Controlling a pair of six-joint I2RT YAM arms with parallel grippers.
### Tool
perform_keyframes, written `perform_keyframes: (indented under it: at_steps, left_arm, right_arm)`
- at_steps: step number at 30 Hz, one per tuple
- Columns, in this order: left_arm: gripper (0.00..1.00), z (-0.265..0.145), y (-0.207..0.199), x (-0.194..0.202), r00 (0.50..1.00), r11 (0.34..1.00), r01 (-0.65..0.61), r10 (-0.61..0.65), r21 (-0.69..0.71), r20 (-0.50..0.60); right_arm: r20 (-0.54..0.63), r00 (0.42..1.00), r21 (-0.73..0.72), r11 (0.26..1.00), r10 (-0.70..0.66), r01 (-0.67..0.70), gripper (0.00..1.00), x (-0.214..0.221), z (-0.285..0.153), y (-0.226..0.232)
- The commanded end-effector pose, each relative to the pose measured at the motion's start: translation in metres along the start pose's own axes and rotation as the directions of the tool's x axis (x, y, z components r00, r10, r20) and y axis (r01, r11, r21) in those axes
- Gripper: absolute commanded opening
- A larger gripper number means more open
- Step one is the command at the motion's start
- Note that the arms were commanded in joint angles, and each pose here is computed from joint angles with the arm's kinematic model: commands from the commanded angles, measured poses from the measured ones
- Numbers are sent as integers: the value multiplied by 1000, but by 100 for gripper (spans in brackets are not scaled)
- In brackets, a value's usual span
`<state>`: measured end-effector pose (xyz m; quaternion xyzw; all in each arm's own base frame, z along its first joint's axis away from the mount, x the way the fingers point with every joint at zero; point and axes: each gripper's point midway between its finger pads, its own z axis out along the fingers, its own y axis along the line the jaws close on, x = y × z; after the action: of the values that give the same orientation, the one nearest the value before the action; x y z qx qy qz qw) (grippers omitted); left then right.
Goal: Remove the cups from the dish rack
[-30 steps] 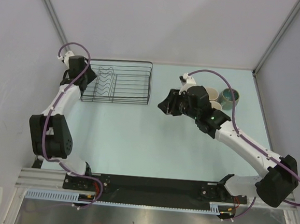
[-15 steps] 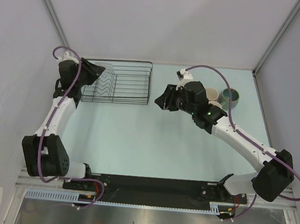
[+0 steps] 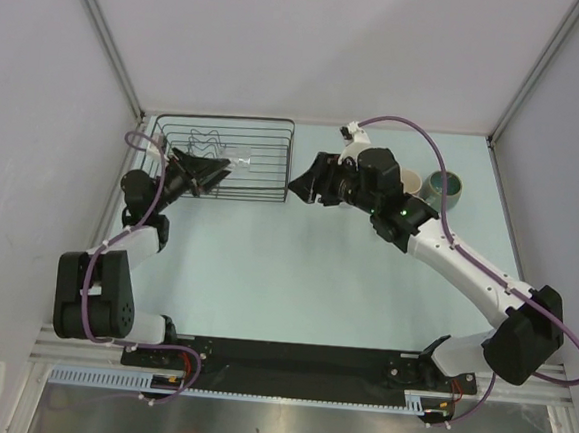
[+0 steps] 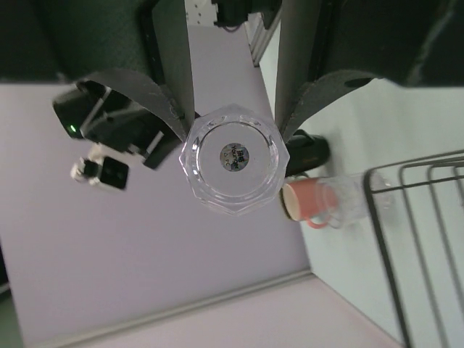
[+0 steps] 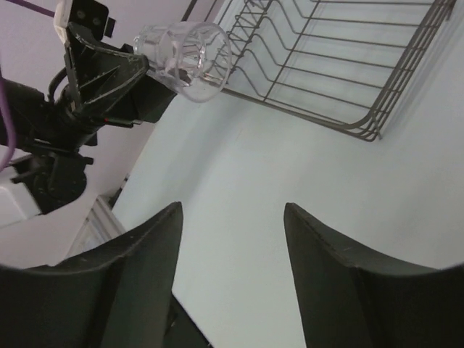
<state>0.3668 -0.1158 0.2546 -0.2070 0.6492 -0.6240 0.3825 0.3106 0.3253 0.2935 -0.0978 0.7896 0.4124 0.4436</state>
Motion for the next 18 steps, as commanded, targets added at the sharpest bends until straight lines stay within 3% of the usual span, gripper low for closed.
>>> perform_keyframes:
  at_steps: [1,10,18]
  left_arm:
    - [0,-22,-57,31,989,962,-65,98,265,-110]
    - [0,-22,-58,60,978,958,-51,105,282,-180]
    - [0,-21,-61,70,975,957,-42,102,288,-197]
  right_arm:
    - [27,997,-146,987,70,-65,68,-20,-2,28]
    - [71,983,-377,917,167,-128,71,-40,-10,71]
    - [7,979,-447,876,205,-180,70,-30,11,88]
